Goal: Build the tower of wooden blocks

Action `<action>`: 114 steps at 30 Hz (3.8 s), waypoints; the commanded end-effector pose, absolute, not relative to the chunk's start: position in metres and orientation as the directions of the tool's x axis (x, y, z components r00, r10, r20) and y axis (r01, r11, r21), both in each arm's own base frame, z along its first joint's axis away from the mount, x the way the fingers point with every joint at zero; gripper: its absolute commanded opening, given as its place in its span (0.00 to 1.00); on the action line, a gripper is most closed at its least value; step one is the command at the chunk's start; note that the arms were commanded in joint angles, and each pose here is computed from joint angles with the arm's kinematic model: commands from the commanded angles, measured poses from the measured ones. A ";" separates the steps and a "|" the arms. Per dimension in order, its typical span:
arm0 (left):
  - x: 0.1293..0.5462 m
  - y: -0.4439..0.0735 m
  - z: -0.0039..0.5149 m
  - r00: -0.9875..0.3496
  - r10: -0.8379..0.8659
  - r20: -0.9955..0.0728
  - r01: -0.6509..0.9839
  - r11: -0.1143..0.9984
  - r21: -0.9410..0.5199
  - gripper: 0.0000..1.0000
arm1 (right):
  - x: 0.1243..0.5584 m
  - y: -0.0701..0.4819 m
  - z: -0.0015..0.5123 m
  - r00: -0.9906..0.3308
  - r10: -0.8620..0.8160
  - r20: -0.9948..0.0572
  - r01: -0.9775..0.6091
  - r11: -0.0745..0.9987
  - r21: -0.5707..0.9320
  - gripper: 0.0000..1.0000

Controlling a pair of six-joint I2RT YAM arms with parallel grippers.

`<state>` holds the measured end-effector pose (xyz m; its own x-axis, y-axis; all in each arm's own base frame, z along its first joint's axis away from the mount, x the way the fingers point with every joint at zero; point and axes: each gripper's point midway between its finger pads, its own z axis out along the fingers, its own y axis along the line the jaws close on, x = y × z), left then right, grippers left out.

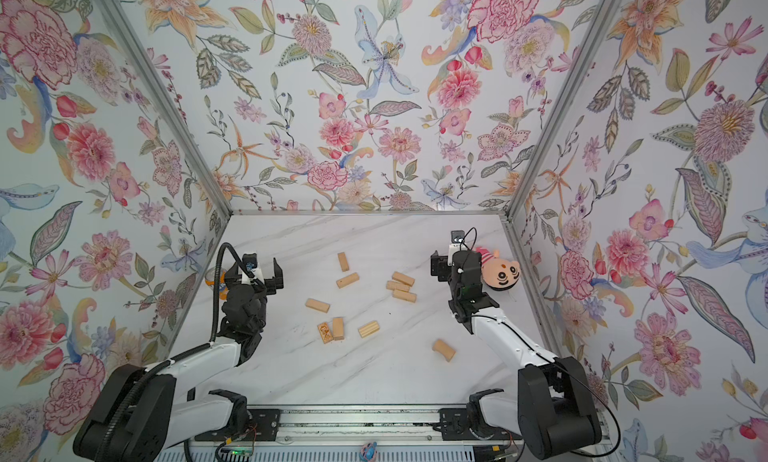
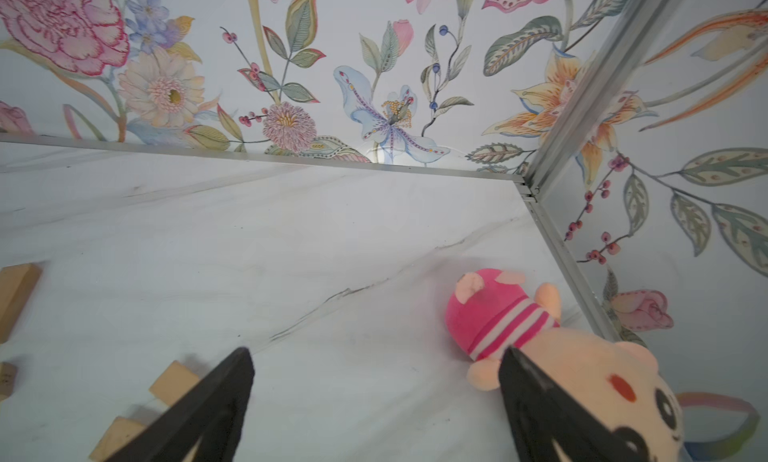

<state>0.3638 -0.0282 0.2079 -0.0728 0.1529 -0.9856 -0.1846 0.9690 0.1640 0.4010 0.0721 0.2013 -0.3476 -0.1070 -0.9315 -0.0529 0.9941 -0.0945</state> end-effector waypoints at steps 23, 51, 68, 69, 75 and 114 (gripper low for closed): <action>0.245 -0.166 0.165 -0.351 0.124 -0.928 0.191 0.980 0.058 0.99 | 0.419 0.288 0.093 -0.698 -0.412 -0.586 -0.509 0.861 0.001 0.75; 0.236 -0.177 0.182 -0.331 0.094 -0.939 0.263 0.965 0.004 0.99 | 0.463 0.371 0.052 -0.794 -0.381 -0.475 -0.514 0.837 0.187 0.50; 0.236 -0.175 0.180 -0.328 0.102 -0.939 0.258 0.966 0.014 0.99 | 0.447 0.379 0.022 -0.811 -0.424 -0.402 -0.517 0.842 0.155 0.42; 0.236 -0.175 0.180 -0.327 0.100 -0.940 0.257 0.966 0.013 0.99 | 0.444 0.377 0.020 -0.813 -0.428 -0.396 -0.517 0.843 0.150 0.42; 0.235 -0.175 0.183 -0.324 0.089 -0.942 0.262 0.965 0.001 0.99 | 0.433 0.360 0.016 -0.824 -0.436 -0.362 -0.504 0.856 0.115 0.38; 0.224 -0.157 0.185 -0.325 0.014 -0.946 0.249 0.966 -0.071 0.99 | 0.388 0.379 0.031 -0.816 -0.450 -0.362 -0.487 0.873 0.013 0.50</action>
<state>0.2270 -0.1573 0.1911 -0.3104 -0.0015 -0.9506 0.2439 0.9664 -0.0812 0.3886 0.3883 0.0492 -0.8059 -0.4247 -0.4126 -0.4877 0.8713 0.0557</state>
